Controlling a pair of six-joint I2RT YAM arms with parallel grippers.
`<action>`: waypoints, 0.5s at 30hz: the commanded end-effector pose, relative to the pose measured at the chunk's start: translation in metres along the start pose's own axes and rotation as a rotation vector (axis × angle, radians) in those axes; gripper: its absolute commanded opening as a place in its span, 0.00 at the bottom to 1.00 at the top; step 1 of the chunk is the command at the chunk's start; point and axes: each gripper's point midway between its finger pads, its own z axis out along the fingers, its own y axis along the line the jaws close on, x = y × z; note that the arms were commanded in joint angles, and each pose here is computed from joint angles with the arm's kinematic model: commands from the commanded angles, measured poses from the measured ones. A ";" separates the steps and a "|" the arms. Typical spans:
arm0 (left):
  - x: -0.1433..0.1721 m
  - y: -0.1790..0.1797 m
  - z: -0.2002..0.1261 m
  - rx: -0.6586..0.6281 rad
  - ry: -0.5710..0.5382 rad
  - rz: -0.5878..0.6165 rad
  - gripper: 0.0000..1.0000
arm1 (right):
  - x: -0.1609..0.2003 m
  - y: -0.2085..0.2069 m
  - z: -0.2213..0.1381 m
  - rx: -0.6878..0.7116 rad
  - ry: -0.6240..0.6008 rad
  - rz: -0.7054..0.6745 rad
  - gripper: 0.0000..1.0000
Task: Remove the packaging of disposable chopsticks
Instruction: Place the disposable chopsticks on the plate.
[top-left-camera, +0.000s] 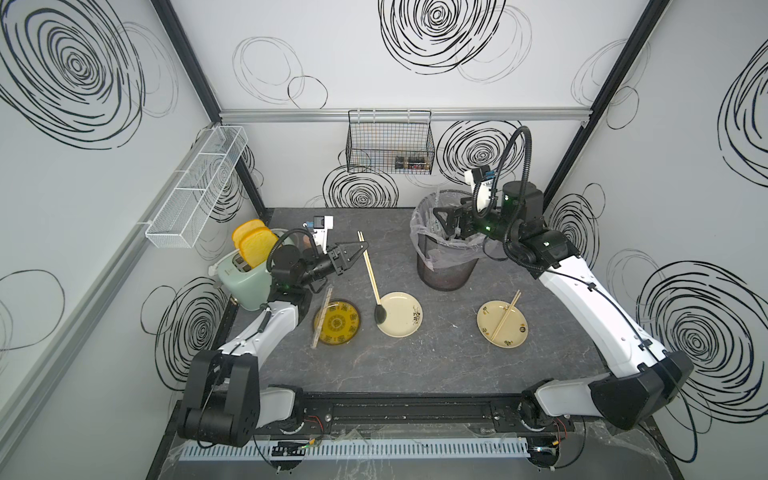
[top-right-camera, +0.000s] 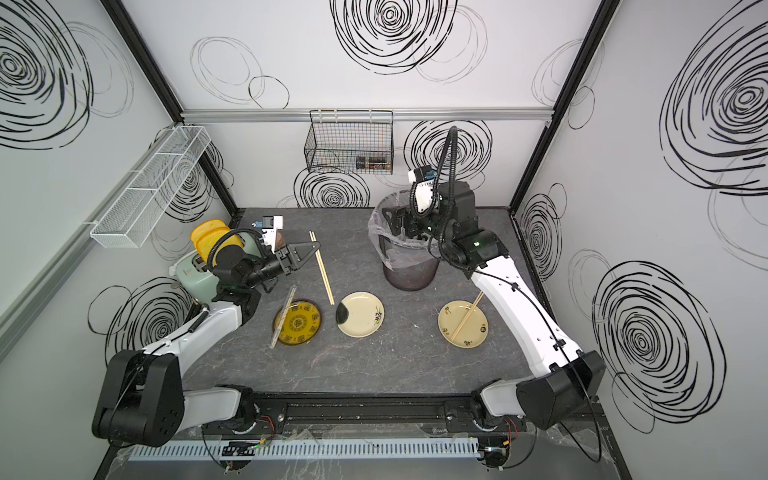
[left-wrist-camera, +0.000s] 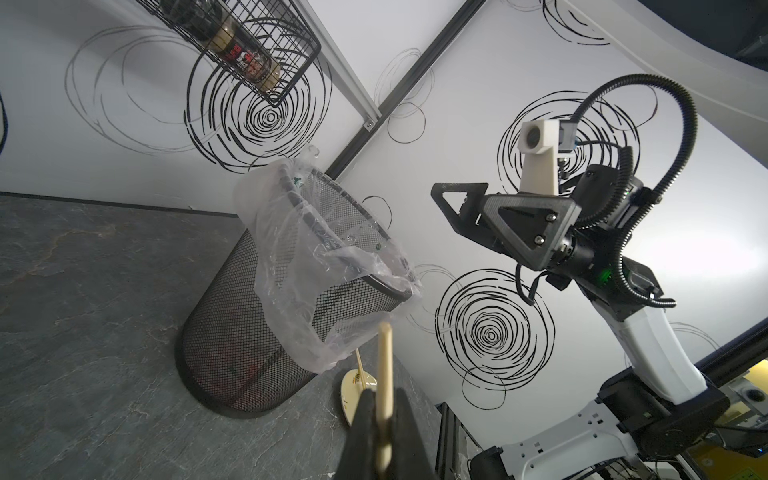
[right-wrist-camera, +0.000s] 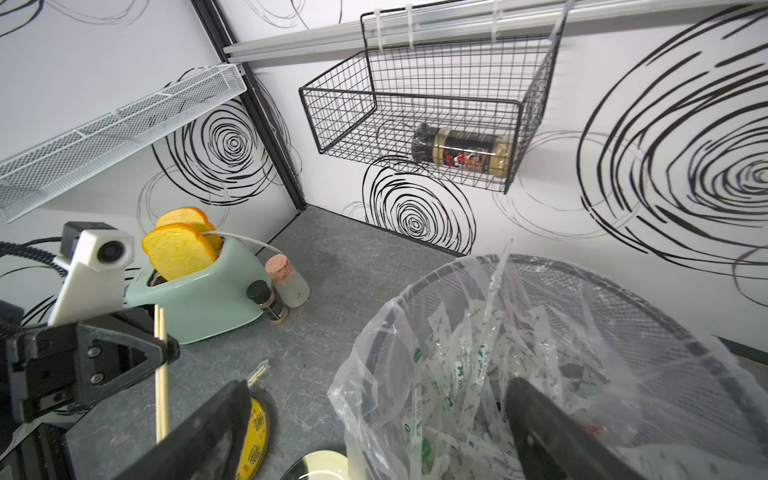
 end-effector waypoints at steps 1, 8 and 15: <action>-0.012 -0.022 0.002 0.049 -0.011 0.081 0.00 | 0.008 0.022 0.002 -0.054 -0.001 -0.023 0.98; -0.010 -0.022 0.003 0.044 -0.008 0.086 0.00 | 0.028 0.040 0.016 -0.082 0.029 -0.029 0.98; -0.010 -0.024 0.004 0.059 -0.004 0.074 0.00 | 0.044 0.050 0.018 -0.110 0.064 -0.026 0.98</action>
